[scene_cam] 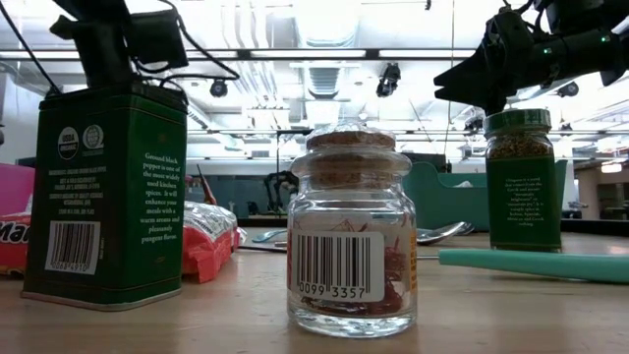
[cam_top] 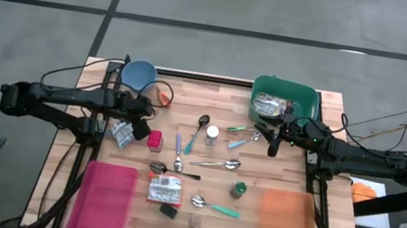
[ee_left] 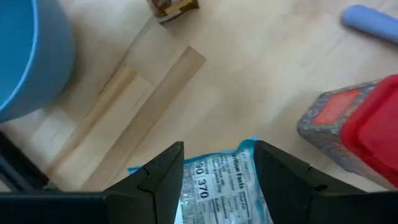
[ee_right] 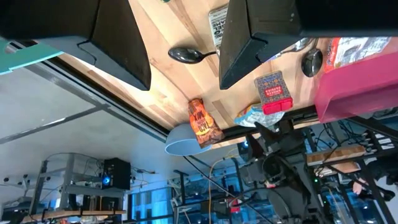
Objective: Pick & Place Food Item
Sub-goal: Put the blue noodle pack into the green bin
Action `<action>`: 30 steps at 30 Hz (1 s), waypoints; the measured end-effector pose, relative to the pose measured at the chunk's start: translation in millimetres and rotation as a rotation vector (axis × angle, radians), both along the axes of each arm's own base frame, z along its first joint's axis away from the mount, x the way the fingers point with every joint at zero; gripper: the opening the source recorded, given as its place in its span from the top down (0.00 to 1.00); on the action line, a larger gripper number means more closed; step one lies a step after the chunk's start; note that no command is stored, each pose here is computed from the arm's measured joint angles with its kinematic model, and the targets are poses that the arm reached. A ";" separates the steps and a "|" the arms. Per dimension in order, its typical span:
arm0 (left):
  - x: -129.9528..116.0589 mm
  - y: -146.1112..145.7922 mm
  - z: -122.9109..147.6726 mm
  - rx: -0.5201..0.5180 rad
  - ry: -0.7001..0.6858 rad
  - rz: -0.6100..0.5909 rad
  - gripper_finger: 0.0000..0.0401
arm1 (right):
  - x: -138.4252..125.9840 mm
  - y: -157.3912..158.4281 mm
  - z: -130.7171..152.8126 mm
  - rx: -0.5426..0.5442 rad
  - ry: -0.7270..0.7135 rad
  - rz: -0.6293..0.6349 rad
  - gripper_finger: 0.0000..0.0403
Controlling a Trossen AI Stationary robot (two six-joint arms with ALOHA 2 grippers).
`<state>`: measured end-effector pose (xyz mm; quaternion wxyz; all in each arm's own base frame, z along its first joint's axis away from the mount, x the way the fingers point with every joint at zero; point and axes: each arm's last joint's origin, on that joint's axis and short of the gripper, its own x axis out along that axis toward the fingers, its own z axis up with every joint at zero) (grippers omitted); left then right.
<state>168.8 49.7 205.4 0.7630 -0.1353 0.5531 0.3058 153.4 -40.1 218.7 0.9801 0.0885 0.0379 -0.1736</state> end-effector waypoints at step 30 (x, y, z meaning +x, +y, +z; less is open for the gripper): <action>-2.9 -10.7 -23.1 -0.078 -0.113 -0.080 0.51 | 0.0 0.0 0.0 0.000 0.000 0.000 0.54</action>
